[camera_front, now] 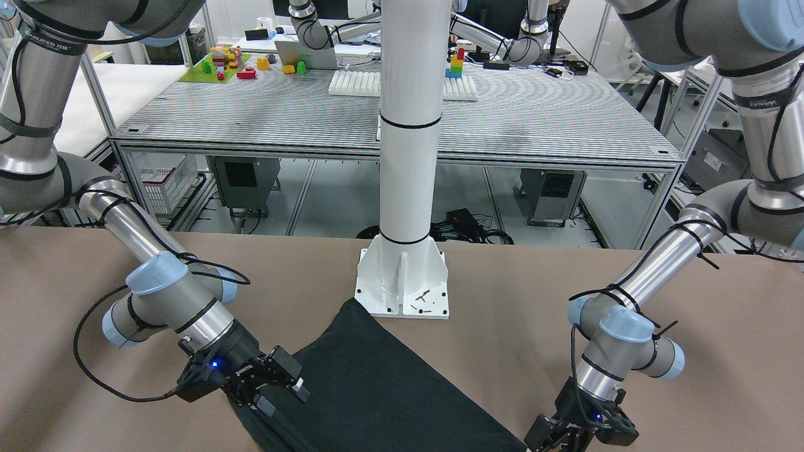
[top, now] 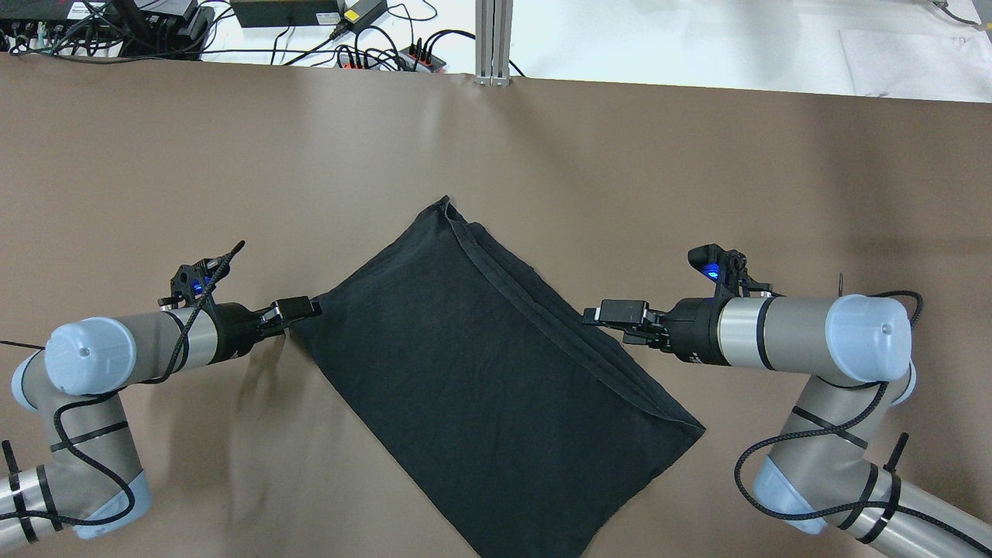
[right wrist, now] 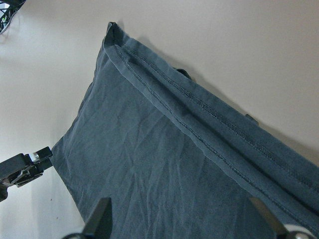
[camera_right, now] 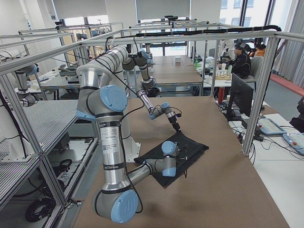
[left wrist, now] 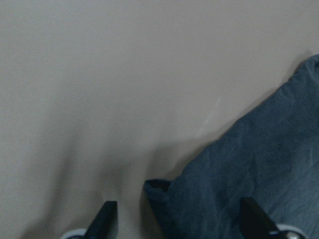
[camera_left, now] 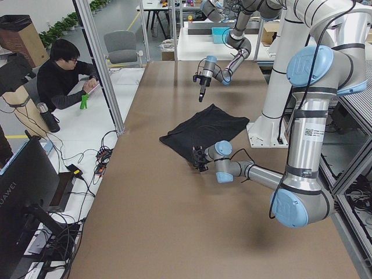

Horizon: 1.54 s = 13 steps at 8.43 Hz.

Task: Fold clothes
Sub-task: 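Drag the grasped corner away from the robot with the left gripper, straightening the shirt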

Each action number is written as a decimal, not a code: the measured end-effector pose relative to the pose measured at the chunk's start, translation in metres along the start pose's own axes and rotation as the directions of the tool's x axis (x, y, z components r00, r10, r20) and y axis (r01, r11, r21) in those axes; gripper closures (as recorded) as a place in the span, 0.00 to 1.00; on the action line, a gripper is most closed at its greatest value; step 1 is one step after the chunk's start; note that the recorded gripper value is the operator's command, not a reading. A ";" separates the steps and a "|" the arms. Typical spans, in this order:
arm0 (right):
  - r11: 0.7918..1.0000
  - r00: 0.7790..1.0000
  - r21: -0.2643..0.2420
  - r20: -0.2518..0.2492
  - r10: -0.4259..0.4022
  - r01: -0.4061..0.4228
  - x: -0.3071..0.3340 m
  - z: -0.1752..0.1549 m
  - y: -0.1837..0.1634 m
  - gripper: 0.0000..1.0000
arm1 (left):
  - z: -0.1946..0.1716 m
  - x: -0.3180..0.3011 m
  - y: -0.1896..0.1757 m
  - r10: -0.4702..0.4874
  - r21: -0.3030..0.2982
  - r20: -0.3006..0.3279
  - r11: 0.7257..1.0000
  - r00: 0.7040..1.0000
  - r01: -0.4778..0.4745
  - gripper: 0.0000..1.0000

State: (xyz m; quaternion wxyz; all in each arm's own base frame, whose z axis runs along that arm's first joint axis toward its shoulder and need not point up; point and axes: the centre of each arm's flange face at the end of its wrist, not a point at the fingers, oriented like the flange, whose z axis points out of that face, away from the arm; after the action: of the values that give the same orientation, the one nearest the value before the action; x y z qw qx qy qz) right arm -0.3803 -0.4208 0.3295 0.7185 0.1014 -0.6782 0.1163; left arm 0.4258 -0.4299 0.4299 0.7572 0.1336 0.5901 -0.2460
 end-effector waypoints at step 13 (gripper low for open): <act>1.000 1.000 0.013 0.005 -0.001 0.001 0.002 -0.003 0.002 0.06 | -0.004 0.011 -0.043 -0.014 -0.017 0.015 1.000 1.000 0.015 1.00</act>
State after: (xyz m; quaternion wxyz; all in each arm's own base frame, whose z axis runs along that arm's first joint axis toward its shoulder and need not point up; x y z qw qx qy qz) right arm -0.3782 -0.4183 0.3314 0.7161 0.1068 -0.6792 0.1203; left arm 0.4018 -0.4666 0.4222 0.7608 0.1212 0.5876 -0.2475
